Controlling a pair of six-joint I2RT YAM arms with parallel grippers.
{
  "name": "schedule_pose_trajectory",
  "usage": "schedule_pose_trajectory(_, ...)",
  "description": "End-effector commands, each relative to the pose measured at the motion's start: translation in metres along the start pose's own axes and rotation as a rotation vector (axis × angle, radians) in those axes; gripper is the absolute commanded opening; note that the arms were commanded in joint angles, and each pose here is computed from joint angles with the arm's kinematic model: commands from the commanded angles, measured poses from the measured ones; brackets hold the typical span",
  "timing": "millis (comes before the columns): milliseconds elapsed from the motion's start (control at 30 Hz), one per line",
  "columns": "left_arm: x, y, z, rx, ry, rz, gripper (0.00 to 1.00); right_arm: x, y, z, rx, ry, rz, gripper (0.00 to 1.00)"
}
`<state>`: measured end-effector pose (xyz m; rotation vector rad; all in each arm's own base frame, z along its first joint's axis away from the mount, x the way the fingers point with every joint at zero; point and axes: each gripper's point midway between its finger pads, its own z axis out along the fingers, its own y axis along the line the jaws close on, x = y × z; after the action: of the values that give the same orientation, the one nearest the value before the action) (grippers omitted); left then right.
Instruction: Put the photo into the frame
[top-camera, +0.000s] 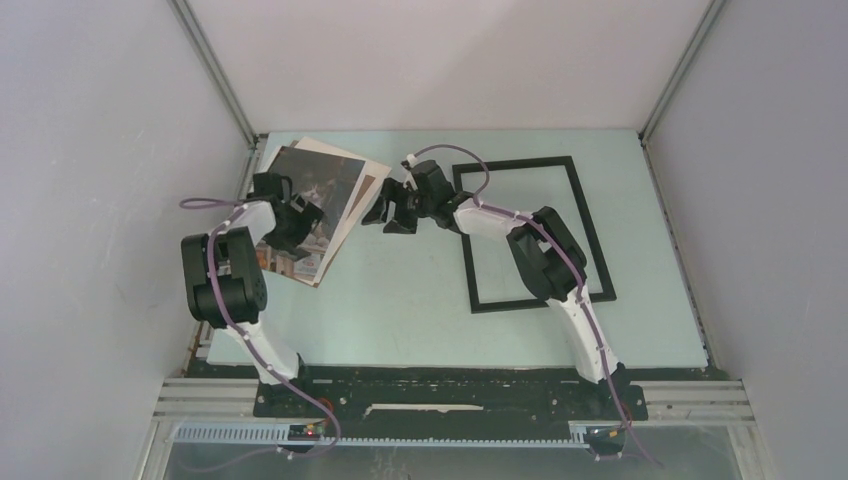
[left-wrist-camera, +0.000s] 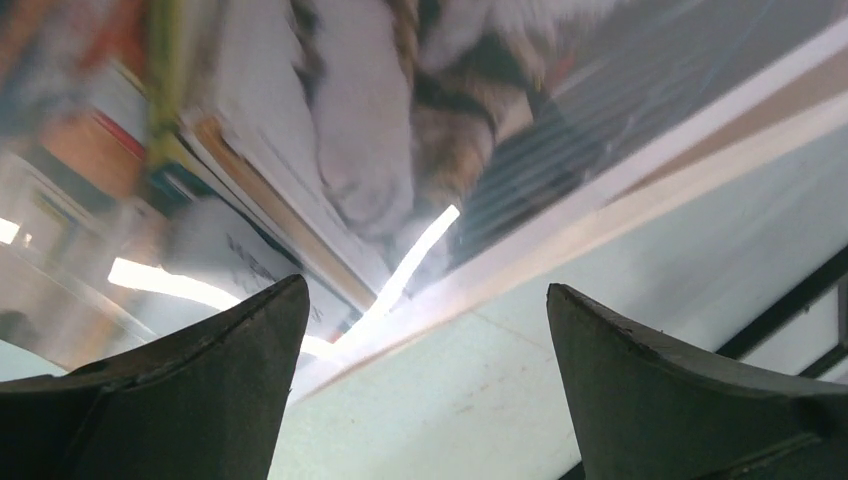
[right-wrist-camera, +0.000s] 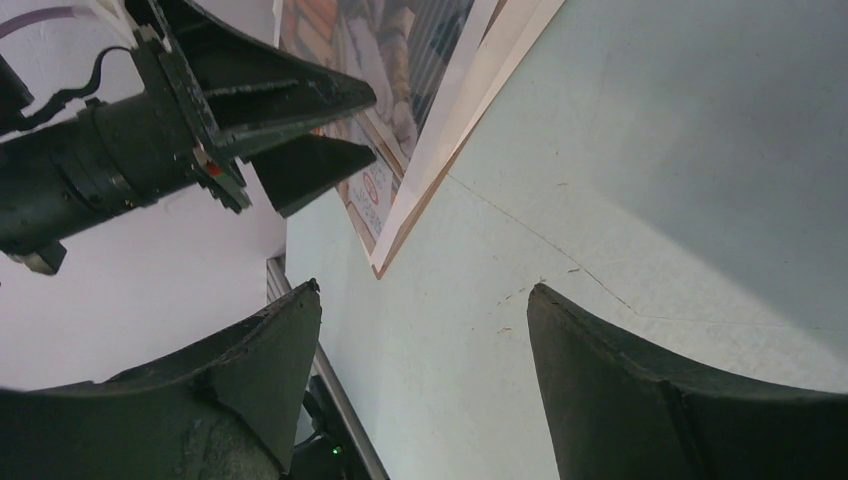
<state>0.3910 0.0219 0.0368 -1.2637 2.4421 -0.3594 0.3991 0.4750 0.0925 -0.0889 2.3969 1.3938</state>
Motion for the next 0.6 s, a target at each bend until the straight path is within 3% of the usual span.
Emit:
schedule_pose_trajectory(0, 0.064, 0.005, -0.002, 0.000, 0.174, -0.006, 1.00, -0.009, 0.014, -0.006, -0.047, -0.014, -0.011, 0.83)
schedule_pose_trajectory(67, 0.084, -0.002, -0.002, 0.027, 0.228, 0.043, 0.99, -0.012, 0.011, -0.010, -0.051, -0.018, -0.002, 0.82)
schedule_pose_trajectory(133, 0.076, -0.014, -0.013, 0.049, 0.157, 0.146, 0.99, -0.015, 0.005, -0.013, -0.049, -0.023, 0.004, 0.82)
schedule_pose_trajectory(300, -0.032, -0.030, -0.072, -0.086, -0.329, 0.334, 1.00, -0.014, 0.001, -0.021, -0.110, 0.002, 0.043, 0.80)
schedule_pose_trajectory(433, -0.099, -0.051, -0.084, -0.181, -0.520, 0.421, 1.00, -0.013, 0.003, -0.023, -0.139, 0.012, 0.040, 0.80)
schedule_pose_trajectory(567, -0.156, -0.073, -0.066, -0.227, -0.588, 0.465, 1.00, -0.011, 0.009, -0.029, -0.167, 0.015, 0.014, 0.80)
